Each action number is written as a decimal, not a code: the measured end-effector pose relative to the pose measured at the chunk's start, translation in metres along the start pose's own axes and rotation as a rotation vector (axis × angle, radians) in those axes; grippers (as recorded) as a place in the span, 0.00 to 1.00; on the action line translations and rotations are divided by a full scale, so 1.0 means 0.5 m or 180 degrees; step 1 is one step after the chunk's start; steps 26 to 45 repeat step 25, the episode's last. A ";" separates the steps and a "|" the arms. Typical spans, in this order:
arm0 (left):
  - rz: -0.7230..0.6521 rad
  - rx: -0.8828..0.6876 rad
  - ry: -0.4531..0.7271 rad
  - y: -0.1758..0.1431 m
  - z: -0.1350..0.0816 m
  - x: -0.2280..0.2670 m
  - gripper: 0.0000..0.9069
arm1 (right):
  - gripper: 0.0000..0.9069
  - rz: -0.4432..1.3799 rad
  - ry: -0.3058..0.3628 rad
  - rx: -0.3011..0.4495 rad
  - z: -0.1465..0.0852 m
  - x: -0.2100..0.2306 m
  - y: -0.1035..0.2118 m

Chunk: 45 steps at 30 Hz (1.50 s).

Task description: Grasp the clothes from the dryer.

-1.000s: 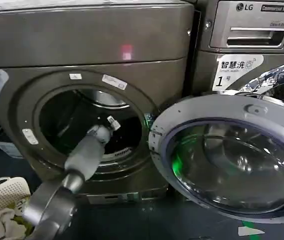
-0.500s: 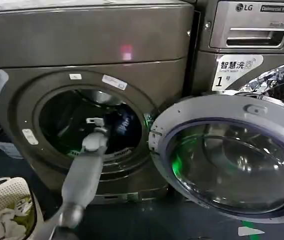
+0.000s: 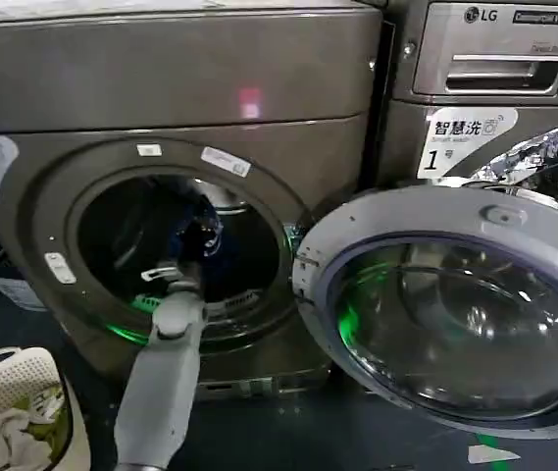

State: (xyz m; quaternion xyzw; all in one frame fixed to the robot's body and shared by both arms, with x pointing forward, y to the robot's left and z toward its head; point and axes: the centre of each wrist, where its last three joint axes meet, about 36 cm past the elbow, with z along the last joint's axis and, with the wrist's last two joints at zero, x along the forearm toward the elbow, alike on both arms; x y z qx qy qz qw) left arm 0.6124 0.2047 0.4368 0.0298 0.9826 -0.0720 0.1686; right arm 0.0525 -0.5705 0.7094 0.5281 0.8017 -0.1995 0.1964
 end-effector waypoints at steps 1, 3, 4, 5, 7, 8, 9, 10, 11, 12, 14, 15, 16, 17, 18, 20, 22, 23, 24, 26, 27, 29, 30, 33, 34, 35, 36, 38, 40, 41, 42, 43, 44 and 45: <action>-0.0007 -0.0011 -0.0007 -0.001 0.000 0.003 0.00 | 1.00 -0.0002 -0.0007 0.0000 0.000 0.000 0.000; -0.0018 -0.0032 -0.0023 -0.003 -0.002 0.008 0.00 | 1.00 -0.0006 -0.0015 0.0000 -0.001 0.000 -0.001; -0.0021 -0.0045 -0.0029 -0.003 -0.002 0.010 0.00 | 1.00 -0.0008 -0.0022 -0.0001 -0.001 0.000 -0.001; -0.0024 -0.0053 -0.0032 -0.004 -0.003 0.012 0.00 | 1.00 -0.0009 -0.0029 0.0000 -0.001 0.000 -0.001; -0.0037 -0.0056 -0.0032 -0.003 -0.003 0.015 0.00 | 1.00 -0.0008 -0.0038 -0.0002 -0.002 0.000 -0.003; -0.0042 -0.0060 -0.0029 -0.003 -0.004 0.015 0.00 | 1.00 -0.0012 -0.0040 -0.0003 -0.003 0.001 -0.004; -0.0046 -0.0068 -0.0024 -0.003 -0.004 0.015 0.00 | 1.00 -0.0016 -0.0041 -0.0003 -0.003 0.001 -0.005; -0.0048 -0.0073 -0.0016 -0.004 -0.004 0.016 0.00 | 1.00 -0.0015 -0.0040 -0.0001 -0.004 0.001 -0.006; -0.0049 -0.0076 -0.0010 -0.006 -0.004 0.016 0.00 | 1.00 -0.0008 -0.0040 -0.0001 -0.005 0.001 -0.008; -0.0046 -0.0084 -0.0010 -0.007 -0.006 0.016 0.00 | 1.00 -0.0007 -0.0040 -0.0003 -0.006 0.000 -0.010; -0.0037 -0.0090 -0.0006 -0.010 -0.011 0.015 0.00 | 1.00 -0.0009 -0.0041 -0.0010 -0.010 -0.001 -0.011; -0.0036 -0.0091 0.0003 -0.011 -0.013 0.016 0.00 | 1.00 -0.0009 -0.0047 -0.0013 -0.013 -0.002 -0.013; -0.0032 -0.0094 0.0011 -0.011 -0.014 0.016 0.00 | 1.00 -0.0004 -0.0052 -0.0013 -0.015 -0.003 -0.014; -0.0028 -0.0094 0.0021 -0.012 -0.015 0.017 0.00 | 1.00 -0.0004 -0.0053 -0.0014 -0.015 -0.003 -0.015; -0.0025 -0.0093 0.0032 -0.013 -0.014 0.018 0.00 | 1.00 -0.0004 -0.0051 -0.0015 -0.016 -0.002 -0.015; -0.0014 -0.0097 0.0058 -0.016 -0.010 0.021 0.00 | 1.00 -0.0005 -0.0051 -0.0015 -0.017 0.000 -0.016; 0.0004 -0.0107 0.0064 -0.018 -0.011 0.023 0.00 | 1.00 0.0000 -0.0055 -0.0012 -0.019 0.002 -0.018; 0.0007 -0.0110 0.0067 -0.017 -0.013 0.024 0.00 | 1.00 0.0001 -0.0055 -0.0009 -0.020 0.002 -0.019; 0.0006 -0.0114 0.0069 -0.016 -0.014 0.024 0.00 | 1.00 0.0003 -0.0055 -0.0004 -0.021 0.001 -0.021; 0.0004 -0.0114 0.0077 -0.014 -0.015 0.025 0.00 | 1.00 0.0002 -0.0059 -0.0001 -0.023 0.000 -0.023; 0.0004 -0.0114 0.0077 -0.014 -0.015 0.025 0.00 | 1.00 0.0002 -0.0059 -0.0001 -0.023 0.000 -0.023; 0.0004 -0.0114 0.0077 -0.014 -0.015 0.025 0.00 | 1.00 0.0002 -0.0059 -0.0001 -0.023 0.000 -0.023; 0.0004 -0.0114 0.0077 -0.014 -0.015 0.025 0.00 | 1.00 0.0002 -0.0059 -0.0001 -0.023 0.000 -0.023; 0.0004 -0.0114 0.0077 -0.014 -0.015 0.025 0.00 | 1.00 0.0002 -0.0059 -0.0001 -0.023 0.000 -0.023; 0.0004 -0.0114 0.0077 -0.014 -0.015 0.025 0.00 | 1.00 0.0002 -0.0059 -0.0001 -0.023 0.000 -0.023; 0.0004 -0.0114 0.0077 -0.014 -0.015 0.025 0.00 | 1.00 0.0002 -0.0059 -0.0001 -0.023 0.000 -0.023; 0.0004 -0.0114 0.0077 -0.014 -0.015 0.025 0.00 | 1.00 0.0002 -0.0059 -0.0001 -0.023 0.000 -0.023; 0.0004 -0.0114 0.0077 -0.014 -0.015 0.025 0.00 | 1.00 0.0002 -0.0059 -0.0001 -0.023 0.000 -0.023; 0.0004 -0.0114 0.0077 -0.014 -0.015 0.025 0.00 | 1.00 0.0002 -0.0059 -0.0001 -0.023 0.000 -0.023; 0.0004 -0.0114 0.0077 -0.014 -0.015 0.025 0.00 | 1.00 0.0002 -0.0059 -0.0001 -0.023 0.000 -0.023; 0.0004 -0.0114 0.0077 -0.014 -0.015 0.025 0.00 | 1.00 0.0002 -0.0059 -0.0001 -0.023 0.000 -0.023; 0.0004 -0.0114 0.0077 -0.014 -0.015 0.025 0.00 | 1.00 0.0002 -0.0059 -0.0001 -0.023 0.000 -0.023; 0.0004 -0.0114 0.0077 -0.014 -0.015 0.025 0.00 | 1.00 0.0002 -0.0059 -0.0001 -0.023 0.000 -0.023; 0.0004 -0.0114 0.0077 -0.014 -0.015 0.025 0.00 | 1.00 0.0002 -0.0059 -0.0001 -0.023 0.000 -0.023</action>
